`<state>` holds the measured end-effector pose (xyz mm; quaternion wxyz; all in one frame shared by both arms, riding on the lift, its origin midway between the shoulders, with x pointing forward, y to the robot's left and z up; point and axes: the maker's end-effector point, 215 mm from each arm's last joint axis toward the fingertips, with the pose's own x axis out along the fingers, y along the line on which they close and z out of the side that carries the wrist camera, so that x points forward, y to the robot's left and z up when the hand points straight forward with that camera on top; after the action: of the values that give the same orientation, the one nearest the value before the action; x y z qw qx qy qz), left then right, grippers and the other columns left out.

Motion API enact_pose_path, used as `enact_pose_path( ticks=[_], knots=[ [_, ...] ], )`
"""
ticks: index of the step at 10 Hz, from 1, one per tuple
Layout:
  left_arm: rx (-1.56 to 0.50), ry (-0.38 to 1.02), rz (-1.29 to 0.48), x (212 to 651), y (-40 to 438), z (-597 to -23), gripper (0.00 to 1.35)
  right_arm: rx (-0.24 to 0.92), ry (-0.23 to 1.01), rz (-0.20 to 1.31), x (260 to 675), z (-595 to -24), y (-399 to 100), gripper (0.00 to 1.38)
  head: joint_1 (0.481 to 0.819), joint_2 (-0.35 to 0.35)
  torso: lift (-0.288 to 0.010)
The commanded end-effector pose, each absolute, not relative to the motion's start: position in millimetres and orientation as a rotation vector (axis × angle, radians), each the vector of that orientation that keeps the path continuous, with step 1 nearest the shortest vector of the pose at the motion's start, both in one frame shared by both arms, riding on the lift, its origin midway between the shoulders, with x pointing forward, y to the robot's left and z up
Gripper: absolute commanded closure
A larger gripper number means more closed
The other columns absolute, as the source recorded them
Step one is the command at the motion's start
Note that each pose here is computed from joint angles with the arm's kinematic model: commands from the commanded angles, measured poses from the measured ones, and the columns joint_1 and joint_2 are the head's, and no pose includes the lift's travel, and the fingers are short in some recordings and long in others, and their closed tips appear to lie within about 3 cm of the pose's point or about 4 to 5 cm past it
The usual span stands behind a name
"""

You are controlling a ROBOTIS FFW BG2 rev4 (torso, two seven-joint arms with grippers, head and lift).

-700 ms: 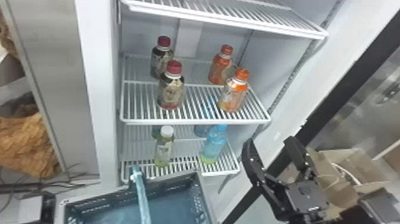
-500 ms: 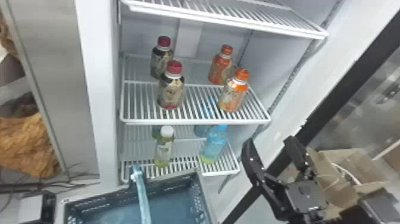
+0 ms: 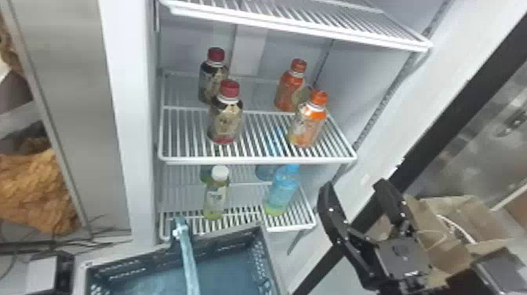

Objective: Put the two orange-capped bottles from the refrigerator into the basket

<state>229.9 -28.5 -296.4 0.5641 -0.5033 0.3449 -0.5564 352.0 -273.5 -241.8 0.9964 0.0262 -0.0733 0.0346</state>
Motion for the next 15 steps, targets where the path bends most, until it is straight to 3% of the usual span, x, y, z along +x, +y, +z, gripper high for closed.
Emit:
enact_pose_path(
  ticks=[1, 8, 15],
  knots=[
    [-1.184, 0.810, -1.308, 230, -28, -296, 1.20, 0.051, -0.145, 0.058, 359, -246, -279, 0.11, 0.695, -0.350, -0.040],
    [-1.192, 0.811, -1.303, 229, -27, -297, 1.20, 0.028, -0.167, 0.059, 451, -277, -301, 0.10, 0.695, -0.350, -0.040],
    [-1.193, 0.812, -1.305, 229, -28, -297, 1.20, -0.017, -0.215, 0.067, 519, -263, -295, 0.03, 0.695, -0.350, -0.040]
  ],
)
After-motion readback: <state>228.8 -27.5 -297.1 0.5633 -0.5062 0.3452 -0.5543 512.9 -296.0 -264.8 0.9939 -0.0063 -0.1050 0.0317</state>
